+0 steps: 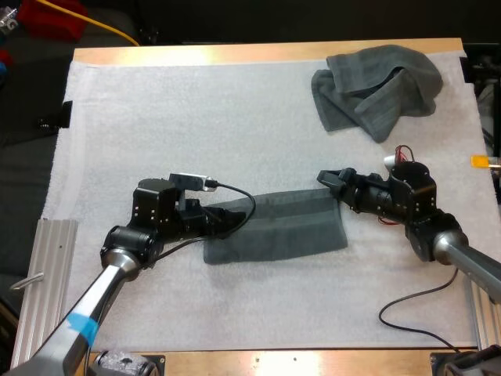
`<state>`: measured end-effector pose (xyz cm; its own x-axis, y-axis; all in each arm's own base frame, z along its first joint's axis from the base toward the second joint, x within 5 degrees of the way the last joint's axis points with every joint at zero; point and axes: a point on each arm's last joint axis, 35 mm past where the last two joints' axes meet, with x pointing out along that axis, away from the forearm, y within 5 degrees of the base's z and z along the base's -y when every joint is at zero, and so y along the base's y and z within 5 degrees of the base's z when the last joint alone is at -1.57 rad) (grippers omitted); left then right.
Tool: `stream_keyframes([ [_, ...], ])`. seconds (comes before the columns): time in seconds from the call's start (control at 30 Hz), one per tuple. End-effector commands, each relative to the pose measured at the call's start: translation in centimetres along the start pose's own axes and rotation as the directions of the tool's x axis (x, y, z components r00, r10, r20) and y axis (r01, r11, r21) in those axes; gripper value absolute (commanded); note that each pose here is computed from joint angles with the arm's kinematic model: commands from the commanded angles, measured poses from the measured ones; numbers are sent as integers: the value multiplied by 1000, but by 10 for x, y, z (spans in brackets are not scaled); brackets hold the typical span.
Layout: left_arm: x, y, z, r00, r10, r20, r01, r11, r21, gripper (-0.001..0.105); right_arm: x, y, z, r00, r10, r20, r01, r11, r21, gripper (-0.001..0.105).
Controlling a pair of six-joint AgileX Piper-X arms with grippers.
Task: Pick towel from pile, fold and stack
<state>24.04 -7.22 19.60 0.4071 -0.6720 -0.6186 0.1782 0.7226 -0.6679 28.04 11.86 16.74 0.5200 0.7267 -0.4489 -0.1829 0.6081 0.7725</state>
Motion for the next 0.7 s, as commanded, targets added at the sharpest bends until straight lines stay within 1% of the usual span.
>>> stream_keyframes([
  [0.0,-7,-9,3,999,-38,14,38,999,17,70,-4,6,5,999,30,12,-30,999,-18,56],
  [0.17,-28,-24,0,997,-56,57,53,997,52,70,-13,15,7,999,37,24,-37,999,-27,56],
  [0.3,-47,-36,-5,994,-63,89,56,996,74,70,-21,20,4,1000,15,0,-15,999,-31,56],
  [0.47,-69,-47,-16,992,-69,106,60,994,87,70,-32,25,1,999,-13,-31,11,998,-64,56],
  [0.67,-90,-56,-30,990,-49,133,37,995,94,70,-48,33,-4,997,-40,-61,33,993,-109,56],
])
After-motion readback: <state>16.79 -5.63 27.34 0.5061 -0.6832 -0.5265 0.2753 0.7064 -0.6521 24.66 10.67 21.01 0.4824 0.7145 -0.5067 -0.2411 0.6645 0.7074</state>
